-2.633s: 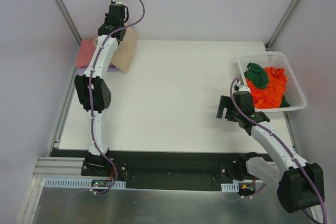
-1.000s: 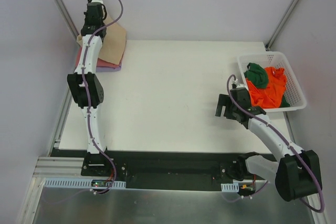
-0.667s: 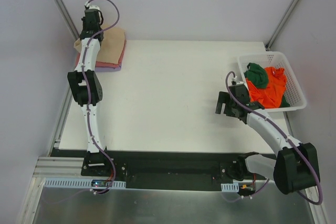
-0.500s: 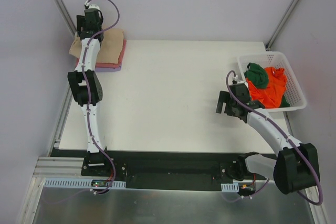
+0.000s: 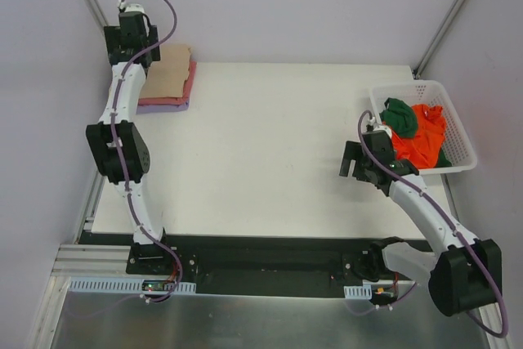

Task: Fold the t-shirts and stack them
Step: Put the neatly folded tshirt into the corner of the board with the left arm

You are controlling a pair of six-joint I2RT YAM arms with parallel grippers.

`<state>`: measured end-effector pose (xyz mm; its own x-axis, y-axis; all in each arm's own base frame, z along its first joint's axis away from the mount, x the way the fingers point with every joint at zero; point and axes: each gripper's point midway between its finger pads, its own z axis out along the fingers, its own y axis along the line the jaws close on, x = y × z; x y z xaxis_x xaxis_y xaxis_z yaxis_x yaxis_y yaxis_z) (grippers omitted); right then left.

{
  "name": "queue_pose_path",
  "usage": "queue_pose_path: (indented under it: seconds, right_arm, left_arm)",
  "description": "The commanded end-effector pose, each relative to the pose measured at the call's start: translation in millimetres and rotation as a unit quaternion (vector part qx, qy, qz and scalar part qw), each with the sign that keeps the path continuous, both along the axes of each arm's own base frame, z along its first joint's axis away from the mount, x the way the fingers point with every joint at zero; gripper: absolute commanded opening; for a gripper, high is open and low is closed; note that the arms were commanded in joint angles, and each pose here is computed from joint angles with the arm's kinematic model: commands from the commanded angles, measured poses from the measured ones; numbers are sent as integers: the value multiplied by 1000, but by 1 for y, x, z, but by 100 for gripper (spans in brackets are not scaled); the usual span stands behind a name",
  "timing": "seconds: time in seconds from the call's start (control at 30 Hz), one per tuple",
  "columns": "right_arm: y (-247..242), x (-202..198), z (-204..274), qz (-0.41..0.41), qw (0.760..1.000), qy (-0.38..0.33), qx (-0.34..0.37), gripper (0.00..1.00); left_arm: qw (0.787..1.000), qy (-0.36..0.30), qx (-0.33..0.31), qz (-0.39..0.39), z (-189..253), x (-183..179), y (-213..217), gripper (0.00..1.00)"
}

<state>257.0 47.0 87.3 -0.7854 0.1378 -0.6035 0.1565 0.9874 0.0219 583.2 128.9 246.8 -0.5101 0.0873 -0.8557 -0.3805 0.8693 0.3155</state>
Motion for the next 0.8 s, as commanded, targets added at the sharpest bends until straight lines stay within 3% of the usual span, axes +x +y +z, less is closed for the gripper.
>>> queue_pose_path:
  seconds: [0.0,0.13,0.2,0.37,0.47,0.57,0.77]
  right_arm:
    - [-3,1,27,-17,999,-43,11,96]
    - [3,2,34,-16,997,-66,38,96]
    - [10,3,35,-6,996,-72,57,96]
    - [27,5,36,28,989,-110,100,96]
    - [21,1,34,16,987,-124,96,96]
    - [16,-1,30,8,985,-144,93,96]
    - [12,0,36,2,976,-192,98,96]
  left_arm:
    - [981,-107,-145,-68,92,-56,-58,99]
    - [939,-115,-300,-126,86,-127,-119,99]
    - [921,-83,-355,-138,44,-167,-151,99]
    - [925,-30,-340,-166,-33,-257,-218,99]
    - [914,-1,-372,-165,-78,-298,-227,99]
    - [913,-15,-379,-150,-99,-324,-215,99]
    - [923,-44,-355,-143,-106,-339,-198,99]
